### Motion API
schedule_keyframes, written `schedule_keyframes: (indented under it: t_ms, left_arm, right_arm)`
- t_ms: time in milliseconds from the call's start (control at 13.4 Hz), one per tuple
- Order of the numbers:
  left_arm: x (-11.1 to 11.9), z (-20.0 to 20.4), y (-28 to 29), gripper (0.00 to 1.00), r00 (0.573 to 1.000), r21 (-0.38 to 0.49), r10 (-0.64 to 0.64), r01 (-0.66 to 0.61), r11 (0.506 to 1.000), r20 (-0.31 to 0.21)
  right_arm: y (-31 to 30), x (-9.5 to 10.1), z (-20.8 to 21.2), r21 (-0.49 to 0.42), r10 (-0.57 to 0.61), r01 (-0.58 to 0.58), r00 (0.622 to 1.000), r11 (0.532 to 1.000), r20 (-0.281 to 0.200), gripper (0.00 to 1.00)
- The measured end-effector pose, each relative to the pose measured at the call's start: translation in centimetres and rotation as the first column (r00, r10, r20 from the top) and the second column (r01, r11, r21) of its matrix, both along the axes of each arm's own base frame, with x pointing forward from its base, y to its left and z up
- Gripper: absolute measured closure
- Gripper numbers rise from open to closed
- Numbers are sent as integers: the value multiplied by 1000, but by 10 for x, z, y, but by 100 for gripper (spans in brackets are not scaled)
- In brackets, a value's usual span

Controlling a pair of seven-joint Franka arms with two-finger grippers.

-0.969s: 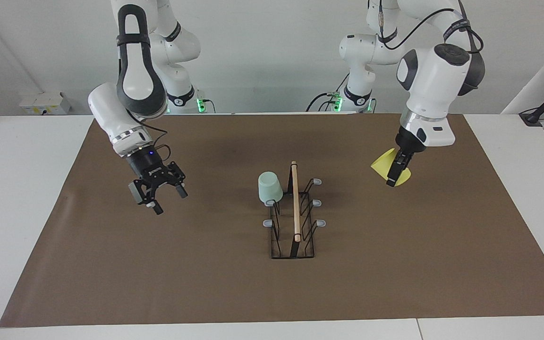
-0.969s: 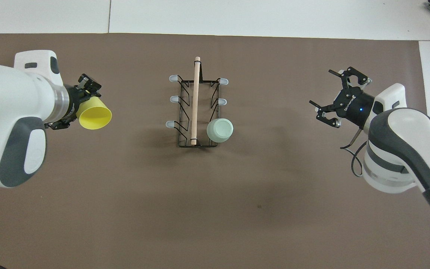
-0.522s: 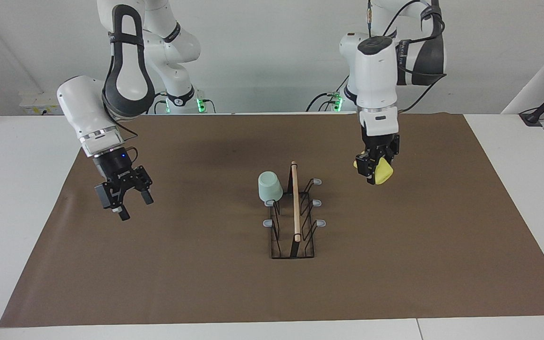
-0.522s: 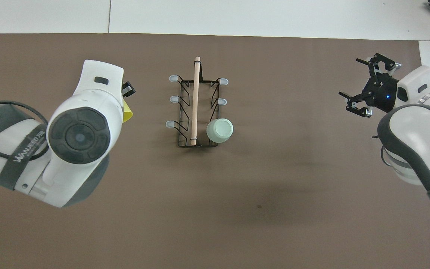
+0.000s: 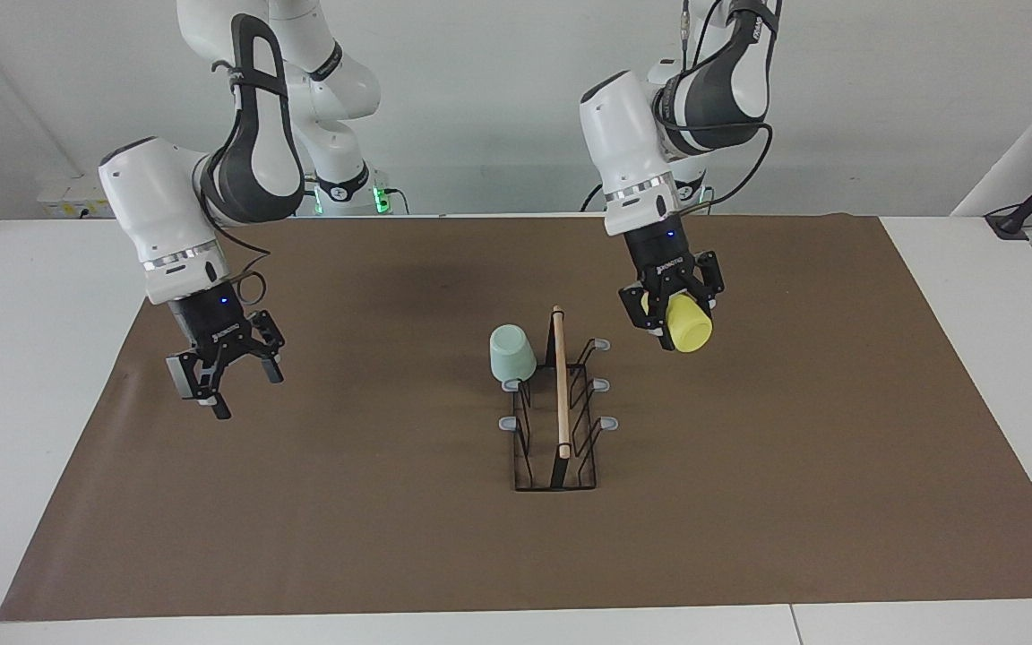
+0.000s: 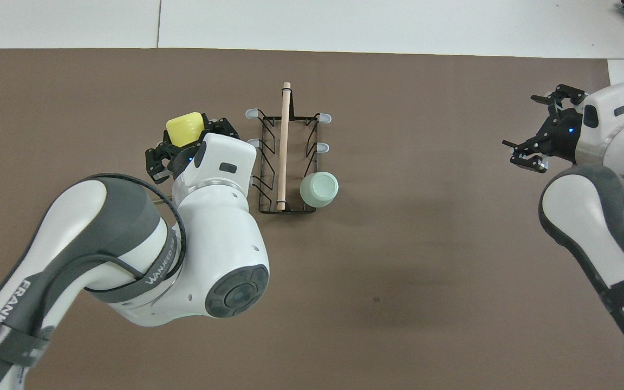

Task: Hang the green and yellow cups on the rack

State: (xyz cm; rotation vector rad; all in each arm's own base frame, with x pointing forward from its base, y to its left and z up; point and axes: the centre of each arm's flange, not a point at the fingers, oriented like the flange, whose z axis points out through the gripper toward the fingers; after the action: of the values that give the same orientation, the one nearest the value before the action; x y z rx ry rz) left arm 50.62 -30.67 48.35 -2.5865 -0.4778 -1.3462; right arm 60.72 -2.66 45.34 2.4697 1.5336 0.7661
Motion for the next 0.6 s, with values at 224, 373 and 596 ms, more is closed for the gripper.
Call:
schedule_keyframes:
  t_ms: [224,373,596]
  left_arm:
    - [-12,-12,-14,33,996,-60,30,-26,998,80]
    - [-13,-24,-15,33,988,-95,68,-55,994,141]
    - [-20,-57,-30,33,974,-106,120,-101,989,194]
  right_arm:
    - [6,-6,24,-74,-176,167,976,983,-129,0]
    - [4,-10,42,-125,-357,337,911,933,-208,0]
    - [2,-19,60,-137,-601,590,741,796,-301,0]
